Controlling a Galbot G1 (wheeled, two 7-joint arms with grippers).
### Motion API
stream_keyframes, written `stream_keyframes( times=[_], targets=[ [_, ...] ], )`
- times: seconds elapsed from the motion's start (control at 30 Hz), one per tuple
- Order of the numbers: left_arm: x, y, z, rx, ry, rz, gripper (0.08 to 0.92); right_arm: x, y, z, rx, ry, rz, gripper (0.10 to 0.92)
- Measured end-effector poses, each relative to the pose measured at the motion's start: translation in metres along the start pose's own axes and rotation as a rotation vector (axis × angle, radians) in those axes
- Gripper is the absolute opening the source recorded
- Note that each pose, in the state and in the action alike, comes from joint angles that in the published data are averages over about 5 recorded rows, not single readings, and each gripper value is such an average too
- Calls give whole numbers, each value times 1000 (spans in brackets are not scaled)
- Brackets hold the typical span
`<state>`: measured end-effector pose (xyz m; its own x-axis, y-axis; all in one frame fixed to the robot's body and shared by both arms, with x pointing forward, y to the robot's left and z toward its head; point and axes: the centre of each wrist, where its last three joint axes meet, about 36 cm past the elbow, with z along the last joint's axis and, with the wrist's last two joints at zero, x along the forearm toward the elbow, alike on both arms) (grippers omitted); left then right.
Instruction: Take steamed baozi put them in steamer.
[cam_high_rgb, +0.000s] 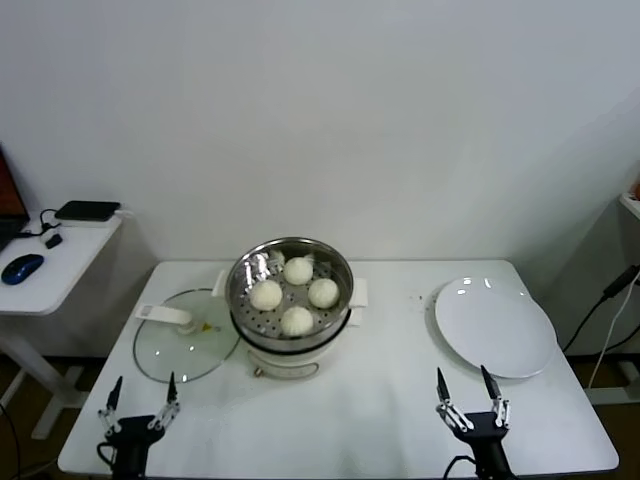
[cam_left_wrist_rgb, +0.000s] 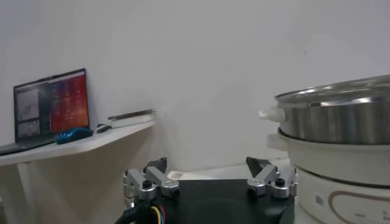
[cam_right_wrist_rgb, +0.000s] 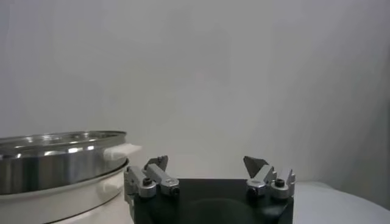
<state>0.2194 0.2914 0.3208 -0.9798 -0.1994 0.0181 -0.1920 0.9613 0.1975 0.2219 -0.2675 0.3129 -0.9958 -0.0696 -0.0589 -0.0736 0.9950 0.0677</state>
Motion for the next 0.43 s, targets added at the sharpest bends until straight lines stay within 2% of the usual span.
stream_keyframes(
  times=[0.43],
  targets=[
    [0, -1, 1, 1, -1, 6, 823, 4, 3, 2, -1, 2, 3, 823]
  ],
)
